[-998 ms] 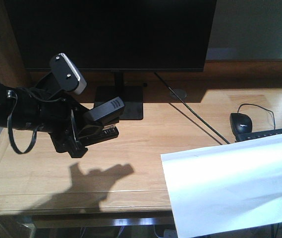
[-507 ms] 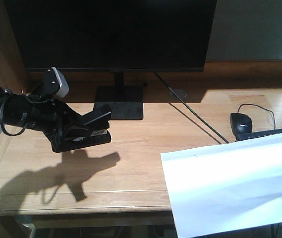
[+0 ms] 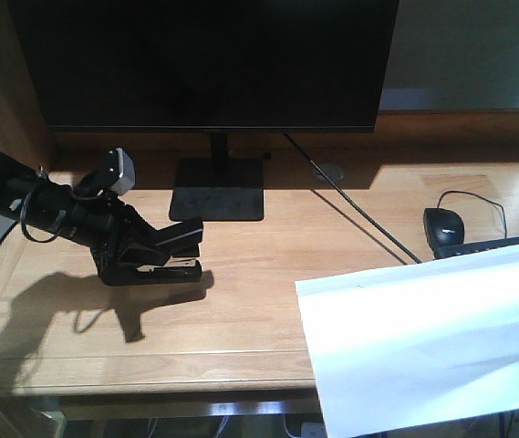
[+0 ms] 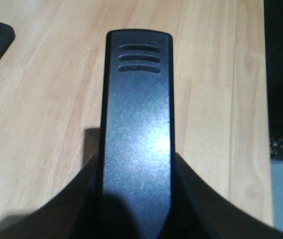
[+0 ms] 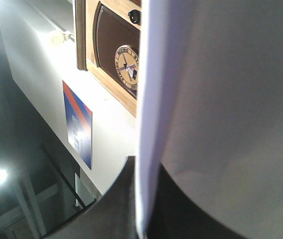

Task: Grab stapler and paper to desk for stapling
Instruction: 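Lower the stapler with the left gripper onto the desk top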

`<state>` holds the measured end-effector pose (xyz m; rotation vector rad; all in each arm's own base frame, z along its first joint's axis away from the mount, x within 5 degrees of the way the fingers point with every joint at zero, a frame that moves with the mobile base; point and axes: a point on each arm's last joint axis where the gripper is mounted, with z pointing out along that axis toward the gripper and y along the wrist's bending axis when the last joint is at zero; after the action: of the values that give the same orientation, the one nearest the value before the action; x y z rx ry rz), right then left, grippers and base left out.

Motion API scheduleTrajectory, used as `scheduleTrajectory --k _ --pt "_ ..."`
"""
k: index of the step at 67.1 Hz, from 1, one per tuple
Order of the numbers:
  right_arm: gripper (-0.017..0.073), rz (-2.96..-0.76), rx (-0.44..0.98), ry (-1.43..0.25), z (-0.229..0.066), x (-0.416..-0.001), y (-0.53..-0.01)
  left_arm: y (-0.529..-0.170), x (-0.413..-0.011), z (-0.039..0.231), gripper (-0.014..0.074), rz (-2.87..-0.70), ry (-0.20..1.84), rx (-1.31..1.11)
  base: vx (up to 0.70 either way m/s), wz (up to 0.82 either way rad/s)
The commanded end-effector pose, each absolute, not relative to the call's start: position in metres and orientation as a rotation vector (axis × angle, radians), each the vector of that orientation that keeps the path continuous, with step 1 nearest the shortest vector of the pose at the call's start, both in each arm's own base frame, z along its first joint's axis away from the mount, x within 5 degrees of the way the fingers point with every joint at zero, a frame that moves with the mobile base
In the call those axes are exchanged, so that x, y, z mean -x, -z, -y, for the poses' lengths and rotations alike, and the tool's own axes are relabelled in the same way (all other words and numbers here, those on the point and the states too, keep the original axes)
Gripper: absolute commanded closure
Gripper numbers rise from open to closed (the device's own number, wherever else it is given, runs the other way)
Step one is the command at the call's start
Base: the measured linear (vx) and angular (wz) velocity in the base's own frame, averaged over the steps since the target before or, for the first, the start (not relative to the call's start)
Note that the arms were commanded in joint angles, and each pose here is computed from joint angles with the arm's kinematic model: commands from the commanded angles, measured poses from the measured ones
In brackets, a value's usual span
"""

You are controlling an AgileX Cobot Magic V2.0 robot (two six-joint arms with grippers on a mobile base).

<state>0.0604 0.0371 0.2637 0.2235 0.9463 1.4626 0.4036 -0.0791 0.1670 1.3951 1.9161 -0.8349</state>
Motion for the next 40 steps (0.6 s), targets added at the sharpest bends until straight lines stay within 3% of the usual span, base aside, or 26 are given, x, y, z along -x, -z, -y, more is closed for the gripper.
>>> scheduleTrajectory --k 1,30,40 --pt "0.0561 -0.905 -0.206 -1.479 -0.037 -0.058 -0.266 -0.198 -0.408 0.083 0.06 -1.762 0.785 -1.401 0.0 0.0" --pt "0.0561 -0.905 -0.206 -1.479 -0.037 -0.058 -0.266 -0.159 -0.413 0.083 0.0587 -1.811 0.84 -1.408 0.0 0.0" --pt "0.0561 -0.905 -0.206 -1.479 -0.037 -0.058 -0.266 -0.154 -0.413 0.082 0.0542 -1.821 0.845 -1.423 0.0 0.0"
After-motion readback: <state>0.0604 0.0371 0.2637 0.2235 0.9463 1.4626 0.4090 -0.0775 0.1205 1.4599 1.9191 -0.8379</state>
